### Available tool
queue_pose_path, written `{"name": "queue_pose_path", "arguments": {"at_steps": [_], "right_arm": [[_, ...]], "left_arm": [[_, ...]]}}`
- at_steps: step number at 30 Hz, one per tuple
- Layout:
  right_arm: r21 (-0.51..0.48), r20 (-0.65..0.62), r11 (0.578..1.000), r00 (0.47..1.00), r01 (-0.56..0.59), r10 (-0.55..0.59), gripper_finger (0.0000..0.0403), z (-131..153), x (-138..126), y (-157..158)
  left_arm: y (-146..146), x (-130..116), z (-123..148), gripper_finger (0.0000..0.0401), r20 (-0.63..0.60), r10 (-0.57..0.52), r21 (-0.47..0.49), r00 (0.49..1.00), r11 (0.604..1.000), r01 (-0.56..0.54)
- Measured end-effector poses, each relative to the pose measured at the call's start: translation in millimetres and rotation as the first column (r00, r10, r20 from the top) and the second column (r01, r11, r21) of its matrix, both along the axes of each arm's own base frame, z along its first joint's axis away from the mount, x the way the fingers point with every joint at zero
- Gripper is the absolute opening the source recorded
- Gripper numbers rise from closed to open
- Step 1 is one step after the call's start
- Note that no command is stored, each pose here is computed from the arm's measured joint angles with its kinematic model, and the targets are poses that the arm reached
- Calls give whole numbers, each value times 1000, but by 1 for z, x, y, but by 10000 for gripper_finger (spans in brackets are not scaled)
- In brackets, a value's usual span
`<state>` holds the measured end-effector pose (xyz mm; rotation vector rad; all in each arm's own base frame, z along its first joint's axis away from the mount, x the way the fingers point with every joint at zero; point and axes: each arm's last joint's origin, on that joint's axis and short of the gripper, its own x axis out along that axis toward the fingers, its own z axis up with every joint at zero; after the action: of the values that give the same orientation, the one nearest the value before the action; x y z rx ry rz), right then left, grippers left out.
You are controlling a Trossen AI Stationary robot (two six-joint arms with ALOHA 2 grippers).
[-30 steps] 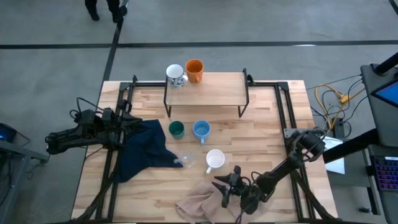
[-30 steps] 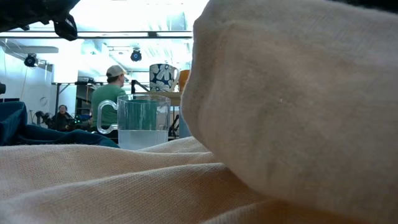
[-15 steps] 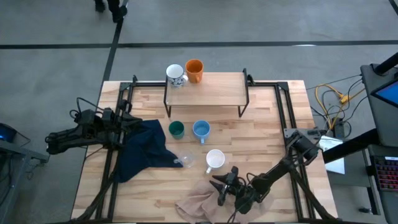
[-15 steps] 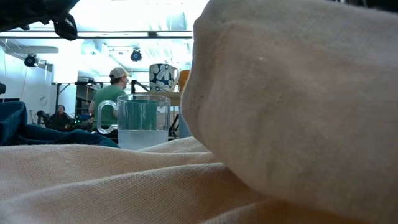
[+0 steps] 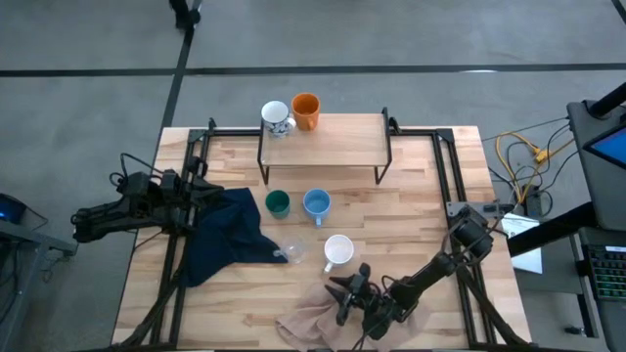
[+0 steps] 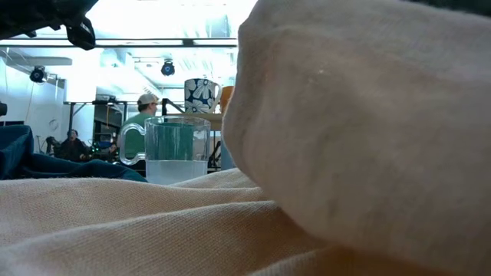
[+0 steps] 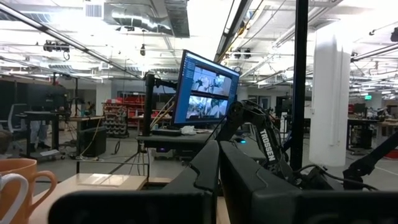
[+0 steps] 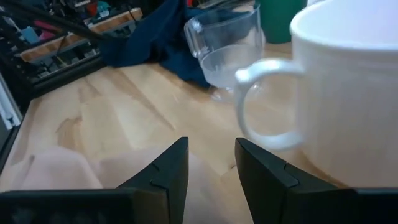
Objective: Stack small to large cups/mugs on shelf
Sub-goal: Put the white mug on the shelf
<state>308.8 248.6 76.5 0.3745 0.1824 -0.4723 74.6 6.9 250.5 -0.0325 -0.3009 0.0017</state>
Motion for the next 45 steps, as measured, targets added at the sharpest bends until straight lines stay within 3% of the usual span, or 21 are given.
{"name": "queue_pose_path", "arguments": {"at_steps": [26,40,45], "right_arm": [[-46,-7,997,998,63,-63,123,1,14,-18],[-54,-11,997,998,60,-61,38,1,14,-18],[-57,-12,997,998,60,-60,28,2,14,-18]], "left_arm": [[-1,0,0,0,-1,-17,5,1000,1000,17],[-1,0,0,0,-1,-22,6,1000,1000,22],[-1,0,0,0,-1,-22,6,1000,1000,22]]}}
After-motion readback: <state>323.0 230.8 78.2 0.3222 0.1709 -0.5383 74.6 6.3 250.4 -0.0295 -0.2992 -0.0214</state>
